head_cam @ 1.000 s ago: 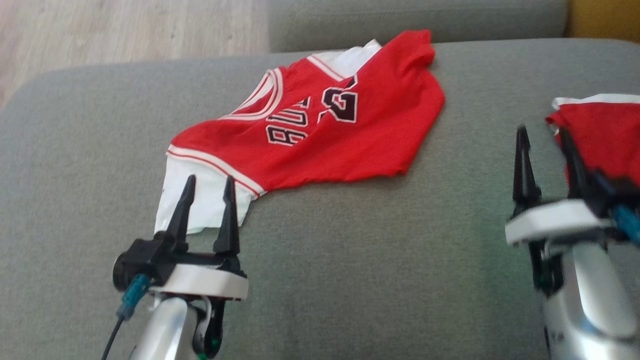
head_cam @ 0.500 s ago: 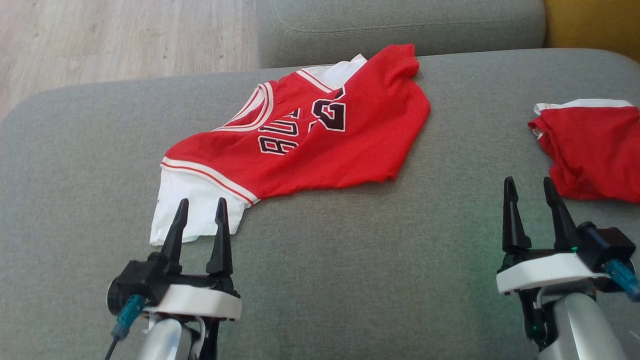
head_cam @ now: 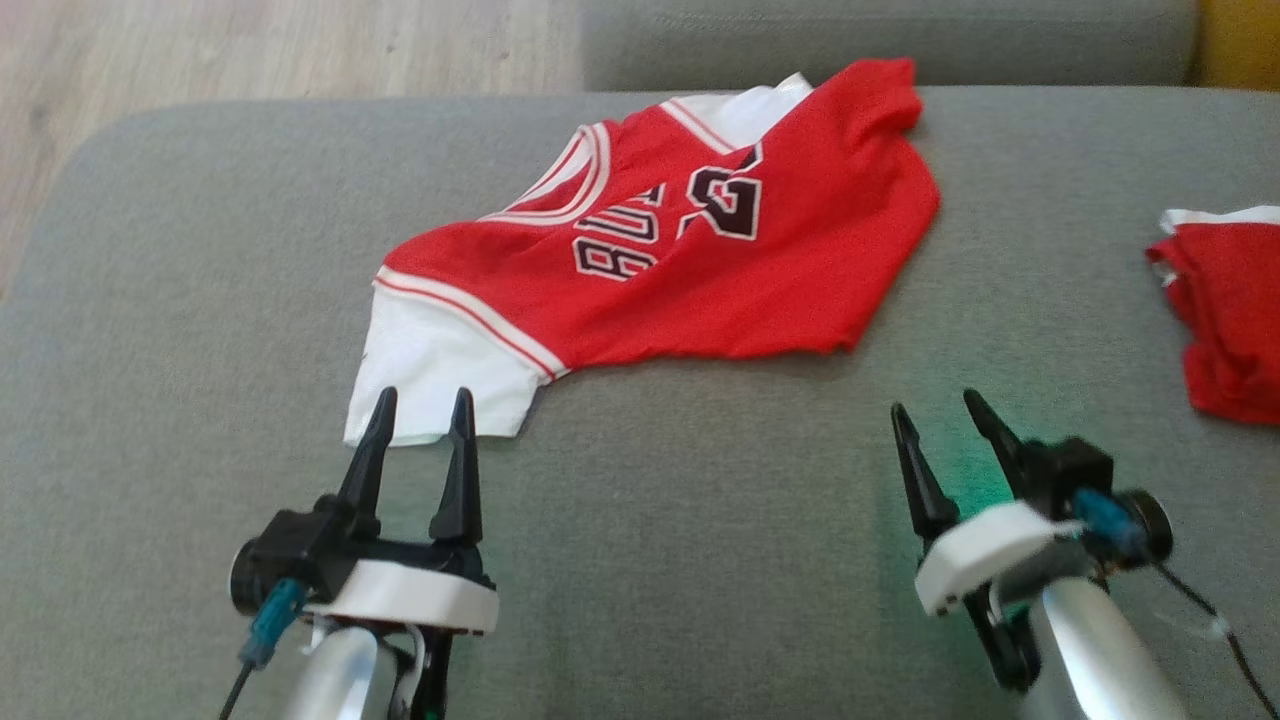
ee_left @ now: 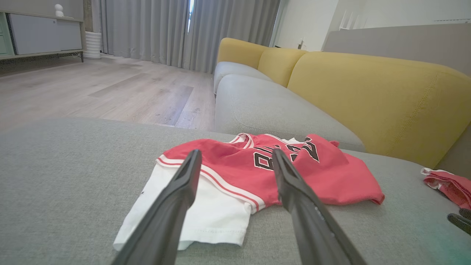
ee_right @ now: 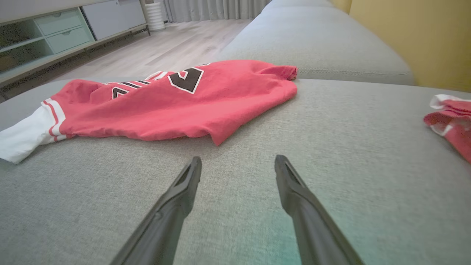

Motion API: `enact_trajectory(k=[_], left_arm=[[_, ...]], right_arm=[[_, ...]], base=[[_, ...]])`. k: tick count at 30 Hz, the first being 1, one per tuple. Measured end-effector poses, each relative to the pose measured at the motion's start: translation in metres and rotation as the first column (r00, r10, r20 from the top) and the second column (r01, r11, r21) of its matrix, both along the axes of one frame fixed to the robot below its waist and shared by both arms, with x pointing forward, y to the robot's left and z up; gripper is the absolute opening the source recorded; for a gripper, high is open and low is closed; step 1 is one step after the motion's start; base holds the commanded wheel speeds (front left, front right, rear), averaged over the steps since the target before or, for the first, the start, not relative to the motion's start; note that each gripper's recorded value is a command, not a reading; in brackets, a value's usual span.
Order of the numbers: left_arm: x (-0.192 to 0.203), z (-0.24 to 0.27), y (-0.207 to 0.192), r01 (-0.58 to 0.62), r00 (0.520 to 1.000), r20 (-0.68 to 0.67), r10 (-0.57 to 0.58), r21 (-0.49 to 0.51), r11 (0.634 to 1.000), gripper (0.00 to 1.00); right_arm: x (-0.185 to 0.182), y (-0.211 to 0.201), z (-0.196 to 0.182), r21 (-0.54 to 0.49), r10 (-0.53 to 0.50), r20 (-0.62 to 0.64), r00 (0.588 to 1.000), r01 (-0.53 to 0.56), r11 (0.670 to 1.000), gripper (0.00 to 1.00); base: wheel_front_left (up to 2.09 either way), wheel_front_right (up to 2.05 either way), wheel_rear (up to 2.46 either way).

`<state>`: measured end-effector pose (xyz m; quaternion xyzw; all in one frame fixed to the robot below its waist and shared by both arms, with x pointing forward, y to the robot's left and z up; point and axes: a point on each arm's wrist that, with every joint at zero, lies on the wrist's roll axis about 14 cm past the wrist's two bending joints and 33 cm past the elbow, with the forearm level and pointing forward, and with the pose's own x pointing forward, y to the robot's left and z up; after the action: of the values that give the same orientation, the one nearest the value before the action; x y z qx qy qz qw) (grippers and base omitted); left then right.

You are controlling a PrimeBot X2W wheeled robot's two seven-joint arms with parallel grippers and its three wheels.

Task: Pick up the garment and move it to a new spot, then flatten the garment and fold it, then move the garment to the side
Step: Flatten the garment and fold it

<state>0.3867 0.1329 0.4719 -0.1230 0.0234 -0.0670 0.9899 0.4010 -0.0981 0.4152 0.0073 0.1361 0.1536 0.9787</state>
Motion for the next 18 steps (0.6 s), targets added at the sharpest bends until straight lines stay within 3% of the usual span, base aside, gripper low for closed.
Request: enact_trajectory(k=[13,18], left_arm=[[0.006,-0.012,0.014,-0.036,0.999,-0.040,0.036,-0.002,0.999,1.00],[0.010,-0.013,0.021,-0.059,0.997,-0.045,0.059,0.009,0.998,1.00]], right_arm=[[0.049,0.031,-0.047,-0.094,0.088,-0.175,0.981,-0.105,0.990,1.00],[0.069,0.039,-0.049,-0.077,0.091,-0.168,0.982,-0.105,0.992,1.00]], base=[[0.00,0.00,0.00],[0.00,0.00,0.00]])
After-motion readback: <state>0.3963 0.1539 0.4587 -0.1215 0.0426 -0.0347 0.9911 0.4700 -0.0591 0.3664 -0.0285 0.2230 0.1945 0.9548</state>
